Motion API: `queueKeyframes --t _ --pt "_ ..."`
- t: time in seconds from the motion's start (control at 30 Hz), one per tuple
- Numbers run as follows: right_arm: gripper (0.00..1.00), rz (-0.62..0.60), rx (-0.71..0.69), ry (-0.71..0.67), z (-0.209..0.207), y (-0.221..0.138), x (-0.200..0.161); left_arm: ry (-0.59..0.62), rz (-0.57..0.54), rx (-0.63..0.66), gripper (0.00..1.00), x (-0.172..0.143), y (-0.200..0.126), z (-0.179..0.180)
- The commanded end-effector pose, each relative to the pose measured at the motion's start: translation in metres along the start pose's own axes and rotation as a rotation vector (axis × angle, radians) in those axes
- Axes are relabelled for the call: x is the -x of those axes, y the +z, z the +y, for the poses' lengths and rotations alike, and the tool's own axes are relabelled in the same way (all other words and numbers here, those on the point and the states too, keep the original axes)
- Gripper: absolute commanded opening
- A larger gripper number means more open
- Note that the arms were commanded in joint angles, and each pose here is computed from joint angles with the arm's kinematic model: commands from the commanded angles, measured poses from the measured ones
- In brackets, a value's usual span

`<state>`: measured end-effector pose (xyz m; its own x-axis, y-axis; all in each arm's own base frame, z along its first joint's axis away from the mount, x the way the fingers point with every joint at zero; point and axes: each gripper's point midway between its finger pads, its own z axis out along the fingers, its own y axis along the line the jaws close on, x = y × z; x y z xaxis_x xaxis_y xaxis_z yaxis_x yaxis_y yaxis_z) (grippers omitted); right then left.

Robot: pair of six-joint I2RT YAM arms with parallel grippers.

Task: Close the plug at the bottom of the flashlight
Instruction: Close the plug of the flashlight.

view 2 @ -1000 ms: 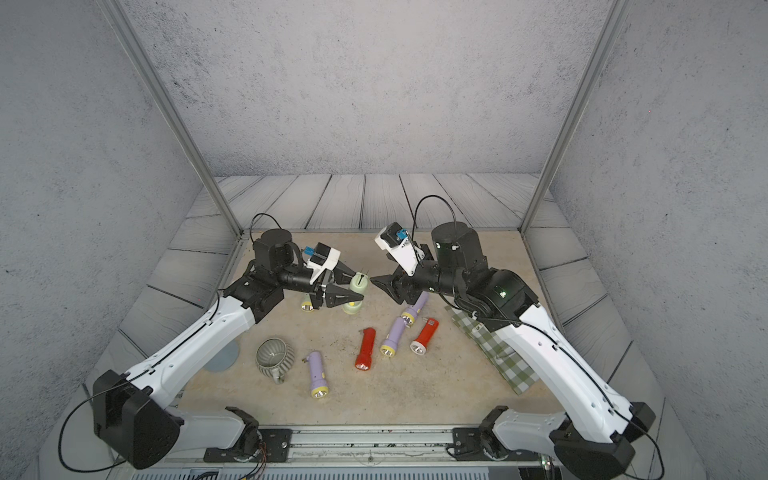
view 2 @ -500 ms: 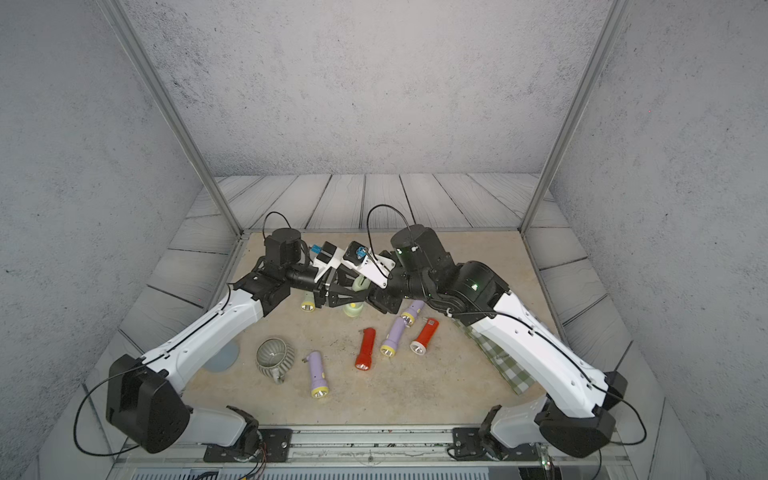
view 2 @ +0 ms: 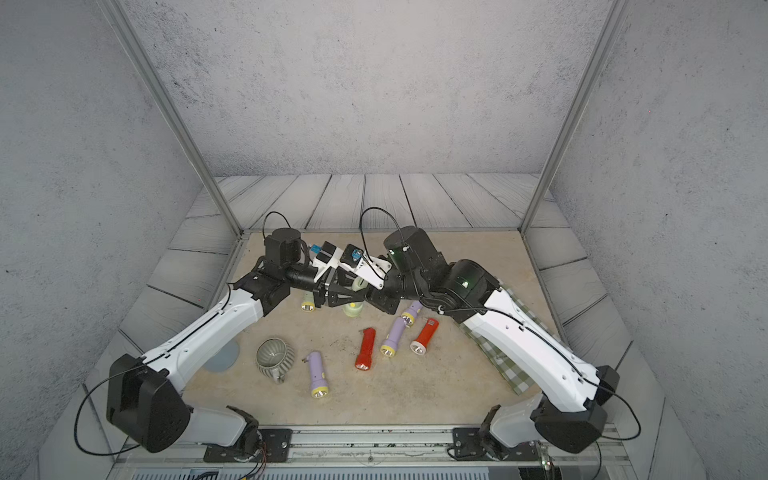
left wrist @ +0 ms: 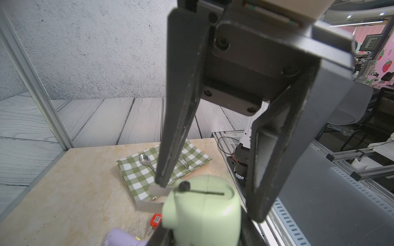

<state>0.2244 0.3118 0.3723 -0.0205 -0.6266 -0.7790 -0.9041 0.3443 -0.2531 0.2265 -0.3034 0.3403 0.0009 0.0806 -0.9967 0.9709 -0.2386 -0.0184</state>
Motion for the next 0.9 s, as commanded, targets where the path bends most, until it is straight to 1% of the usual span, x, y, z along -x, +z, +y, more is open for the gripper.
queueKeyframes --t 0.0,0.33,0.73,0.87 --pt "0.52 0.004 -0.017 -0.009 -0.002 0.001 0.001 0.026 -0.016 -0.03 0.0 0.011 -0.001 -0.002" --pt "0.52 -0.001 -0.002 -0.027 0.006 0.003 0.003 0.015 -0.014 -0.032 0.0 0.008 0.0 0.001" --pt "0.39 0.022 0.018 -0.036 0.012 0.009 -0.002 0.008 -0.011 -0.023 0.0 0.007 0.0 0.003" --pt "0.39 0.034 0.026 -0.034 0.015 0.013 -0.004 0.002 -0.006 -0.01 0.0 0.006 0.0 0.006"
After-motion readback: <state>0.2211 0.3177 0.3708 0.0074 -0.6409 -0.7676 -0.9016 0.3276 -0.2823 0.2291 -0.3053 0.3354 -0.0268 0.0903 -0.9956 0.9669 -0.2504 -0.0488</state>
